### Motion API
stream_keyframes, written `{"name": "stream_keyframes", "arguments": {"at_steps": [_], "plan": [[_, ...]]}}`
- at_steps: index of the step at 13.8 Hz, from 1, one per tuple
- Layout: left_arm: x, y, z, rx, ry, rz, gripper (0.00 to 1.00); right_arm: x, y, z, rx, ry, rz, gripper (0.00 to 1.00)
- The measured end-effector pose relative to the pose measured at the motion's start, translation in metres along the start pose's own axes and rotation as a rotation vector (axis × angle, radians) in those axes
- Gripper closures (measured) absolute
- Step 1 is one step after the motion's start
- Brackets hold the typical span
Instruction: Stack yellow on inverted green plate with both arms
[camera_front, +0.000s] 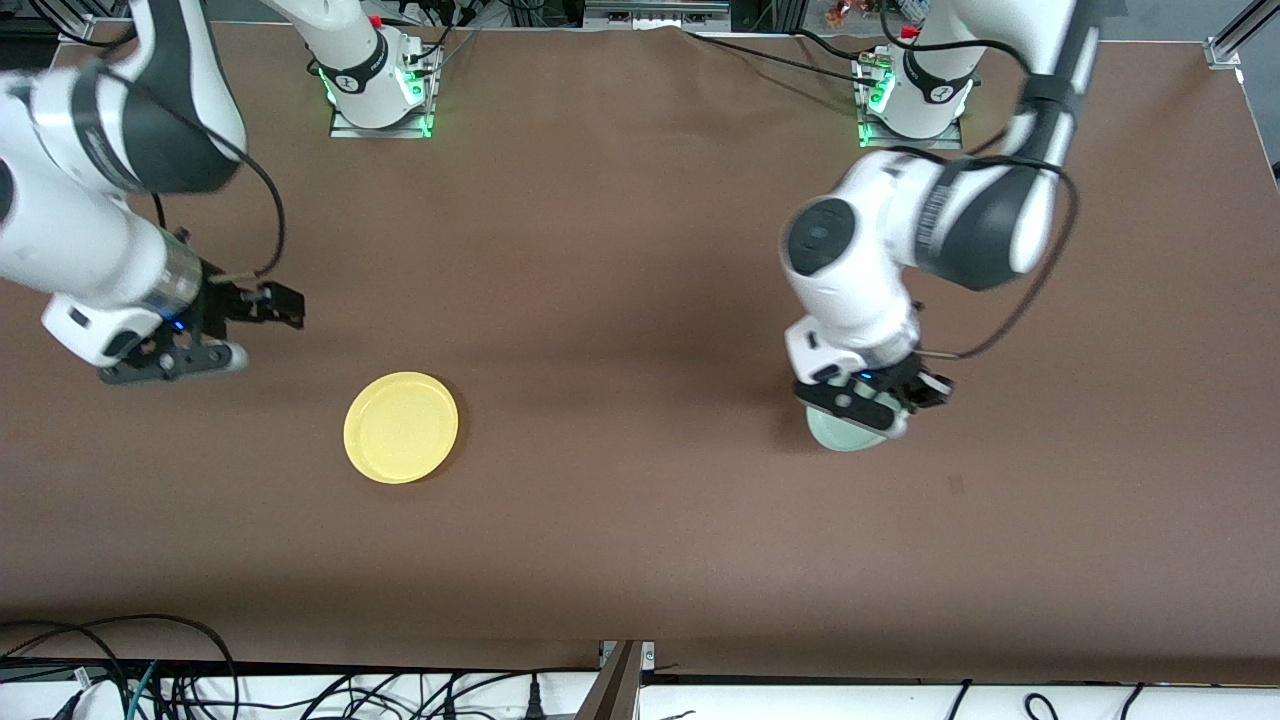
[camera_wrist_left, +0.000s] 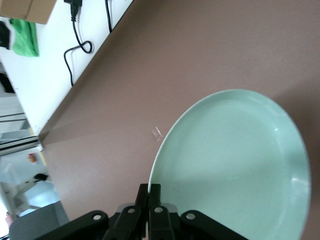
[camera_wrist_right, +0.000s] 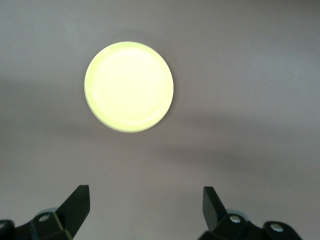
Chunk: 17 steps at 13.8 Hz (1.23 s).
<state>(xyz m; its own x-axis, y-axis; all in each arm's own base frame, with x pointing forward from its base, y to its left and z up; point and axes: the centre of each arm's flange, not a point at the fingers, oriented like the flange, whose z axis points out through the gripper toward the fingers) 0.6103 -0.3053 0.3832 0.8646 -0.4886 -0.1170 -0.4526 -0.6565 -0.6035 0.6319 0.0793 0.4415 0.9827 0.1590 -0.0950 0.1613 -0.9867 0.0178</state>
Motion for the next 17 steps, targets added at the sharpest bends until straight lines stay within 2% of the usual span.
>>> {"name": "stream_keyframes", "arguments": {"at_steps": [3, 6, 13, 15, 16, 17], "plan": [[0.005, 0.102, -0.008, 0.127, 0.001, 0.038, 0.97, 0.033, 0.008, 0.074, -0.013, 0.031, 0.003, 0.0], [0.004, 0.182, -0.004, 0.232, 0.001, 0.027, 0.97, 0.052, 0.022, 0.135, 0.002, 0.076, -0.005, 0.0], [0.003, 0.217, 0.002, 0.315, -0.005, -0.088, 0.97, 0.056, 0.036, 0.223, -0.016, 0.13, -0.024, 0.02], [0.0, 0.226, -0.002, 0.337, 0.003, -0.107, 0.97, 0.05, 0.036, 0.242, -0.018, 0.126, -0.024, 0.07], [-0.002, 0.23, -0.007, 0.342, 0.009, -0.116, 0.97, 0.049, 0.036, 0.246, -0.011, 0.123, -0.017, 0.17], [-0.003, 0.234, -0.01, 0.344, 0.016, -0.122, 0.97, 0.048, 0.036, 0.248, 0.001, 0.122, -0.008, 0.17]]}}
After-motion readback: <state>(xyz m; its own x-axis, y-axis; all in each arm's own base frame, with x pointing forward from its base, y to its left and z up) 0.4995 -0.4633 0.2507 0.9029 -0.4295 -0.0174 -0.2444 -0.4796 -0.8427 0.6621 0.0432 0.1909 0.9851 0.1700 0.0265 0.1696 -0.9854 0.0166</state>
